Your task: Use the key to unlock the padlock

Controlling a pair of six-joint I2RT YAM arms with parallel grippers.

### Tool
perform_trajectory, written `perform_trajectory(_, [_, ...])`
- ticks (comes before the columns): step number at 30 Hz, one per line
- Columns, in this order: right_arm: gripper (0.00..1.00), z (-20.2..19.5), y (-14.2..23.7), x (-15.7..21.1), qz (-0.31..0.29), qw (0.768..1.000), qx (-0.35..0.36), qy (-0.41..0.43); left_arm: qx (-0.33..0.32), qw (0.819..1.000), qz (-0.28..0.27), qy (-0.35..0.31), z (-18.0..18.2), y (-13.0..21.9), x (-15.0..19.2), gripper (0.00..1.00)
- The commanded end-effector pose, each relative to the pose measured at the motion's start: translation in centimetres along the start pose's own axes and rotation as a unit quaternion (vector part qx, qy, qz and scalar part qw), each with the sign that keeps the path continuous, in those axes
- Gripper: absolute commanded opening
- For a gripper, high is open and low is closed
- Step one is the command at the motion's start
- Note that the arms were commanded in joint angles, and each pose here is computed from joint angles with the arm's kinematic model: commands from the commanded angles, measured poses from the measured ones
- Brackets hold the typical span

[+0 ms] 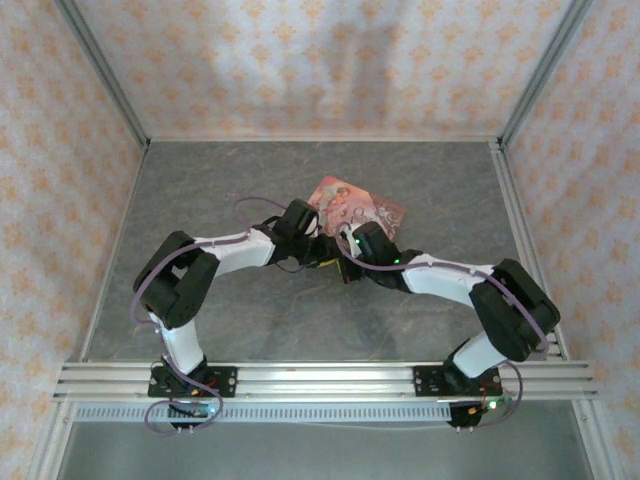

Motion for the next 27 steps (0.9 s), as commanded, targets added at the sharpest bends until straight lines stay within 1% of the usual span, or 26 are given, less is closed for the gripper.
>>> perform_trajectory(1, [0.00,1.2,-0.1,-0.5,-0.007,1.000,-0.014,0.019,-0.040,0.999,-0.002,0.011,2.0,-1.2,0.7,0.31])
perform_trajectory(2, [0.00,1.3,-0.2,-0.4,-0.005,1.000,-0.014,0.023,-0.040,0.999,-0.002,0.012,2.0,-1.4,0.6,0.31])
perform_trajectory(3, [0.00,1.4,-0.2,-0.4,-0.005,1.000,-0.016,0.025,-0.040,0.999,-0.003,0.012,2.0,-1.6,0.5,0.28])
perform_trajectory(7, [0.00,2.0,-0.2,-0.3,-0.006,0.999,-0.026,0.032,-0.040,0.999,-0.002,0.016,2.0,-2.2,0.2,0.12])
perform_trajectory(11, [0.00,2.2,0.0,-0.2,-0.007,0.999,-0.032,0.032,-0.044,0.999,0.004,0.019,2.3,-2.5,0.2,0.01])
perform_trajectory(14, [0.05,2.1,0.3,0.0,-0.001,0.999,-0.029,0.032,-0.038,0.999,0.007,0.021,2.2,-2.6,0.1,0.00])
perform_trajectory(17, [0.21,1.6,0.9,0.3,-0.001,1.000,-0.010,0.026,-0.030,0.999,0.008,0.026,2.0,-2.5,-0.1,0.00])
perform_trajectory(19, [0.27,1.0,1.6,0.4,-0.006,1.000,0.008,0.019,-0.026,0.999,0.010,0.030,2.0,-2.5,-0.2,0.00])
perform_trajectory(24, [0.32,0.0,3.1,0.4,-0.035,0.999,0.033,0.004,-0.017,0.999,0.018,0.034,1.7,-2.3,-0.3,0.00])
perform_trajectory(27, [0.33,-0.2,2.9,0.8,-0.030,0.999,0.039,0.004,-0.011,0.999,0.024,0.035,1.3,-2.1,-0.4,0.00])
Point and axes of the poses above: each hand's point on the last joint's axis, 136 mm out from that joint toward the fingers, its own y axis back along the fingers, its own z axis along the line the jaws close on, x = y × z, the point moved 5 cm from there along y, back along the fingers, and after that the axes turned 6 degrees about y, right-handed, at the moved point
